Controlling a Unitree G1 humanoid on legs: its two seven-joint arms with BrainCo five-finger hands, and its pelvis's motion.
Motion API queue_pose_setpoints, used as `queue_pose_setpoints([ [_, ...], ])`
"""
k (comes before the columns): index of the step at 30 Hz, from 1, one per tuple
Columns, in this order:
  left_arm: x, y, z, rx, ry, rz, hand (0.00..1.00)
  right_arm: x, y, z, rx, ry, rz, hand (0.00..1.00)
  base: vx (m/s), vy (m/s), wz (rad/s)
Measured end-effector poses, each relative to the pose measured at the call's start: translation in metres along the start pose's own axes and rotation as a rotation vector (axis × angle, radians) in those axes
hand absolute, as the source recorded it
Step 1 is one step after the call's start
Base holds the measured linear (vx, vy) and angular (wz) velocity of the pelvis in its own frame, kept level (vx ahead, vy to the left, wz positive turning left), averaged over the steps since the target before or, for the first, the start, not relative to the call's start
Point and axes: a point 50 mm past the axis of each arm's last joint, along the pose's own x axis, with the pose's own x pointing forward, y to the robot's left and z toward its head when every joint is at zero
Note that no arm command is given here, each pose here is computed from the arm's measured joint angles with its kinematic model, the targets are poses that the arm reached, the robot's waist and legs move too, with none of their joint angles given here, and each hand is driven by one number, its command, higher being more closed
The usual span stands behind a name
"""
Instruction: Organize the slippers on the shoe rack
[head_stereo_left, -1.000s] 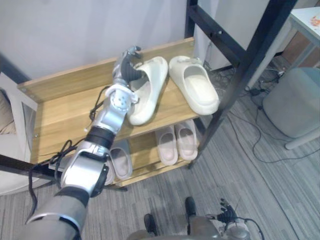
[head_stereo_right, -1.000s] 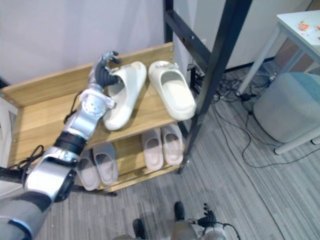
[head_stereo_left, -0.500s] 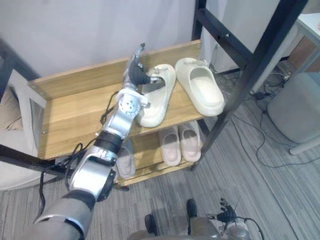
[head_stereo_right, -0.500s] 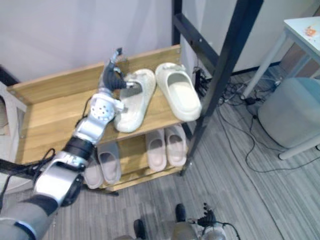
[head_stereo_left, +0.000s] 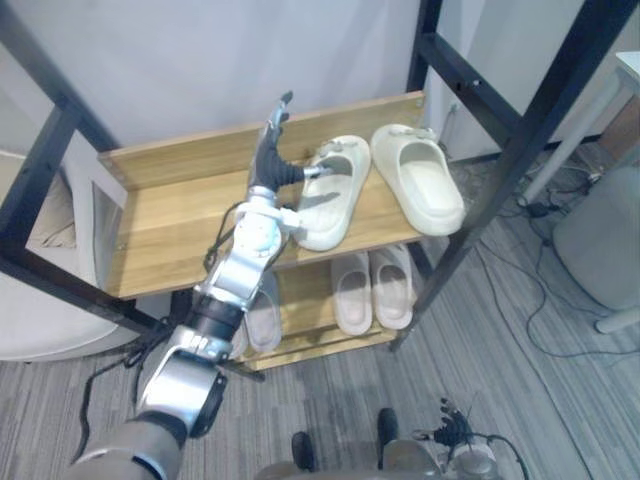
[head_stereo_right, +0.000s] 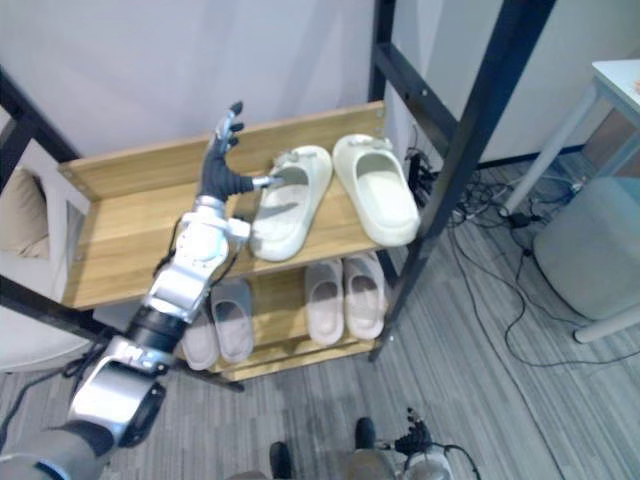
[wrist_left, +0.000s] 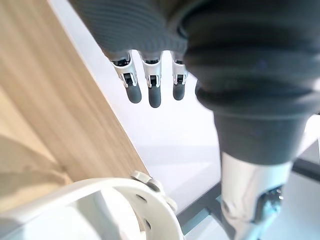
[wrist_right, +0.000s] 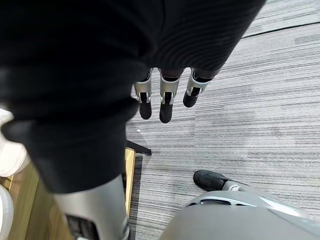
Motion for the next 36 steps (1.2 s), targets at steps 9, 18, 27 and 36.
queue_pose_setpoints([
  [9,-0.038,-0.01,-0.027,-0.32,0.167,-0.022,0.0,0.002,0.003,0.002,-0.034,0.009,0.012,0.0,-0.03,-0.01,0.1],
  [18,-0.063,-0.047,-0.032,-0.379,0.232,-0.183,0.0,0.002,0.011,-0.001,-0.047,0.035,0.036,0.0,0.0,-0.012,0.09],
  [27,-0.068,-0.065,-0.026,-0.402,0.23,-0.252,0.0,0.003,0.011,0.001,-0.046,0.033,0.038,0.0,0.0,0.0,0.0],
  [36,-0.076,-0.097,-0.02,-0.429,0.243,-0.37,0.0,0.003,0.015,-0.001,-0.05,0.046,0.052,0.0,-0.01,-0.002,-0.02],
])
